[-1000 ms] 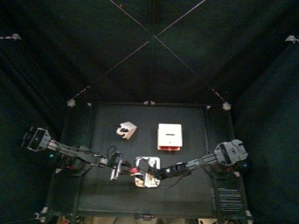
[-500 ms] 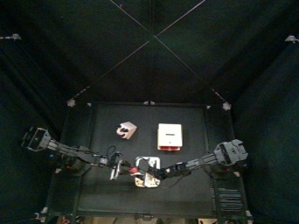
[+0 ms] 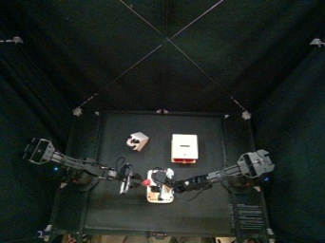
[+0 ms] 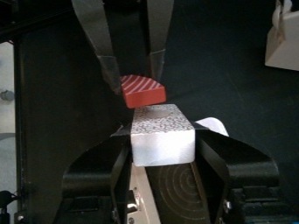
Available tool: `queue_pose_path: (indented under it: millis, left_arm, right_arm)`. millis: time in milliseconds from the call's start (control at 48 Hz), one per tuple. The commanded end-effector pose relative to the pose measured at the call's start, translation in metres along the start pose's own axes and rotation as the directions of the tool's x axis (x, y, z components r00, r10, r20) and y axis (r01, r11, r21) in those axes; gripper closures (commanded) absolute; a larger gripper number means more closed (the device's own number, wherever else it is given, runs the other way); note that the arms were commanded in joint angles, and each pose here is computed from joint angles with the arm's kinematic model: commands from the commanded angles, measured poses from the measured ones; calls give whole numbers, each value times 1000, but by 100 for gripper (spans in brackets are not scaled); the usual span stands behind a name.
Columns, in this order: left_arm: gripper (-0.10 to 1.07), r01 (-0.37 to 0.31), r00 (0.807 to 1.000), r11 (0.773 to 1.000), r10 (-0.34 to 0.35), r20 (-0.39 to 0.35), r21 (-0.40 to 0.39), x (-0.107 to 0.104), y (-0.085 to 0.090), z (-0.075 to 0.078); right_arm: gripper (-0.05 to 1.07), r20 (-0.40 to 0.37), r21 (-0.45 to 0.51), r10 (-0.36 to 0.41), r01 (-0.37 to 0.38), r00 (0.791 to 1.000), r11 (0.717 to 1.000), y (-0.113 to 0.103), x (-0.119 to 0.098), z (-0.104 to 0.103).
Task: Separate salmon and rice
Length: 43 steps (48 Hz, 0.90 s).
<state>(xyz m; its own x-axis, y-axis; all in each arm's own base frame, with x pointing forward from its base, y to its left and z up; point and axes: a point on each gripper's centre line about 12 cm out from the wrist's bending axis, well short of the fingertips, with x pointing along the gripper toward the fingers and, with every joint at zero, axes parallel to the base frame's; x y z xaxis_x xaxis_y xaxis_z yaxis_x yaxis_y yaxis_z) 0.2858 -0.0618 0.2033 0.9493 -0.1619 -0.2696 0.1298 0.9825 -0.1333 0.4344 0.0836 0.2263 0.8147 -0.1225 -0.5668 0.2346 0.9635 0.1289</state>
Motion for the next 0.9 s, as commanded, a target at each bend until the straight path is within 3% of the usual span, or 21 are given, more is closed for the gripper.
queue_pose_path:
  millis: [0, 271, 875]
  left_arm:
    - [53, 1, 1000, 1000, -1, 25, 1, 0, 0, 7]
    - [53, 1, 1000, 1000, -1, 26, 1, -2, 0, 7]
    - [53, 0, 1000, 1000, 0, 22, 1, -2, 0, 5]
  right_arm:
    - [52, 50, 11, 15, -15, 999, 1000, 3, -20, 18]
    - [52, 50, -7, -13, 14, 999, 1000, 11, -41, 12]
    - [52, 57, 2, -73, 73, 996, 997, 9, -48, 14]
